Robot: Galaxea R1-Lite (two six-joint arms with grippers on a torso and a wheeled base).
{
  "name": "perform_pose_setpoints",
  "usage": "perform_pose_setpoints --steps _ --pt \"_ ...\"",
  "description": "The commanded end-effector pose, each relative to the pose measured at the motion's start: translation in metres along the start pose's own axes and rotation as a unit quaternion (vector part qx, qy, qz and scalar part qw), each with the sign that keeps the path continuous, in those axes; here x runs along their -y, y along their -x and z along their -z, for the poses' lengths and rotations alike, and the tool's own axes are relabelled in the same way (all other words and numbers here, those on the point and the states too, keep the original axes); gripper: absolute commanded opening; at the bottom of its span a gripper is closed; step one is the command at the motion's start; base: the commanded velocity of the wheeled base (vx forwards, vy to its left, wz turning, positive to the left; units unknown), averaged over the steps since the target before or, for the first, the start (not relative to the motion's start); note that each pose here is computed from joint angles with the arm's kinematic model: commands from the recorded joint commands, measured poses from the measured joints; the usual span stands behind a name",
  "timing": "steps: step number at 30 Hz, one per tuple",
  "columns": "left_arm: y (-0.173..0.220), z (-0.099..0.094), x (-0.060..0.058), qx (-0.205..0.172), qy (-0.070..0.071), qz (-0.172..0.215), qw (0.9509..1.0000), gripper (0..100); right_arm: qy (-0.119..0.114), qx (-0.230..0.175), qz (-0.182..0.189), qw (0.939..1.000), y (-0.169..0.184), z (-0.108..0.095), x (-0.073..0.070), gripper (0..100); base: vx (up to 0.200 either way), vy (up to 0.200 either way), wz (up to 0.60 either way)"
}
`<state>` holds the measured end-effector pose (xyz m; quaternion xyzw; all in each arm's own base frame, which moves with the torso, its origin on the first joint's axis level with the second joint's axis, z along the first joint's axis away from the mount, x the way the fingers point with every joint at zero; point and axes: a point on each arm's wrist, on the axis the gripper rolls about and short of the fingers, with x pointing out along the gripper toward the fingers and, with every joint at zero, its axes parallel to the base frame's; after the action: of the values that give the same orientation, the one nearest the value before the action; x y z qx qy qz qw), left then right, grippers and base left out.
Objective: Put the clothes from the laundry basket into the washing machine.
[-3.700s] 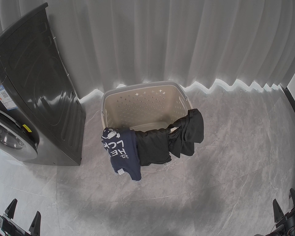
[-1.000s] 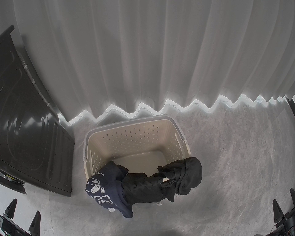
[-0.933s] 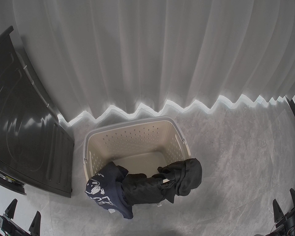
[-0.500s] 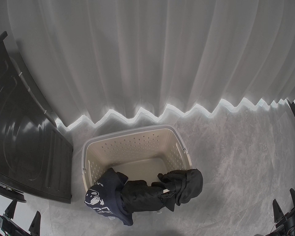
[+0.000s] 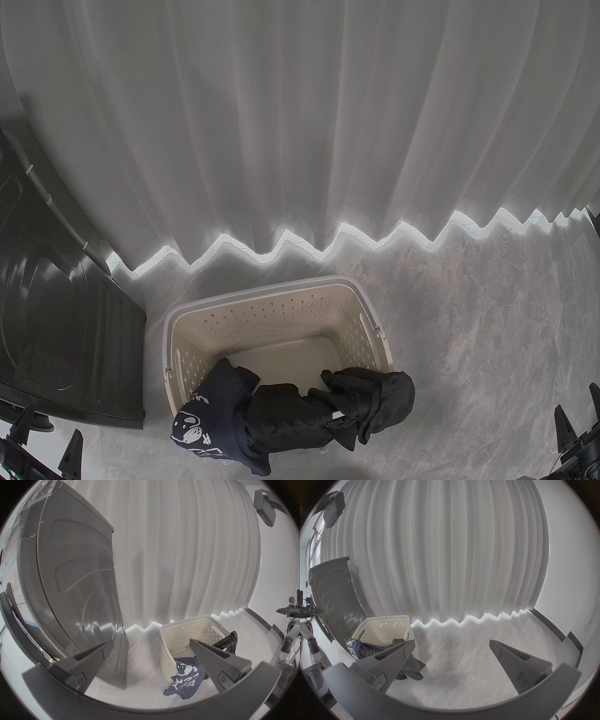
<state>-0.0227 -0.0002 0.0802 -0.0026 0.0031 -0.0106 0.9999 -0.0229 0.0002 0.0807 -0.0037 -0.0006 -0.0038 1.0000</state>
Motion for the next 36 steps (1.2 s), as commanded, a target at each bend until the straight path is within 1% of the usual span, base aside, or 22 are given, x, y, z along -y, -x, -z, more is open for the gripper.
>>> perform_pose_setpoints --steps 1,3,6,12,17,21,30,35,36 --pt "0.0000 0.0053 0.0000 0.000 0.001 0.000 1.0000 100 0.000 -0.001 0.000 1.0000 0.0000 0.0053 0.0000 100 0.200 0.000 0.00" --pt "0.0000 0.0053 0.0000 0.000 0.001 0.000 1.0000 100 0.000 -0.001 0.000 1.0000 0.0000 0.0053 0.0000 100 0.200 0.000 0.00" --pt "0.0000 0.0053 0.0000 0.000 0.001 0.000 1.0000 100 0.000 -0.001 0.000 1.0000 0.0000 0.0053 0.0000 100 0.000 0.000 0.00" --pt "0.0000 0.0053 0.0000 0.000 0.001 0.000 1.0000 100 0.000 -0.001 0.000 1.0000 0.0000 0.0053 0.0000 100 0.200 0.000 0.00" --pt "0.0000 0.0053 0.0000 0.000 0.001 0.000 1.0000 100 0.000 -0.001 0.000 1.0000 0.0000 0.0053 0.0000 100 0.000 0.000 0.00" --pt "0.0000 0.0053 0.0000 0.000 0.001 0.000 1.0000 100 0.000 -0.001 0.000 1.0000 0.0000 0.0053 0.0000 100 0.200 0.000 0.00" --pt "0.0000 0.0053 0.0000 0.000 0.001 0.000 1.0000 100 0.000 -0.001 0.000 1.0000 0.0000 0.0053 0.0000 100 0.000 0.000 0.00" --pt "0.0000 0.0053 0.0000 0.000 0.001 0.000 1.0000 100 0.000 -0.001 0.000 1.0000 0.0000 0.0053 0.0000 100 0.200 0.000 0.00" --pt "0.0000 0.0053 0.0000 0.000 0.001 0.000 1.0000 100 0.000 -0.001 0.000 1.0000 0.0000 0.0053 0.0000 100 0.000 0.000 0.00"
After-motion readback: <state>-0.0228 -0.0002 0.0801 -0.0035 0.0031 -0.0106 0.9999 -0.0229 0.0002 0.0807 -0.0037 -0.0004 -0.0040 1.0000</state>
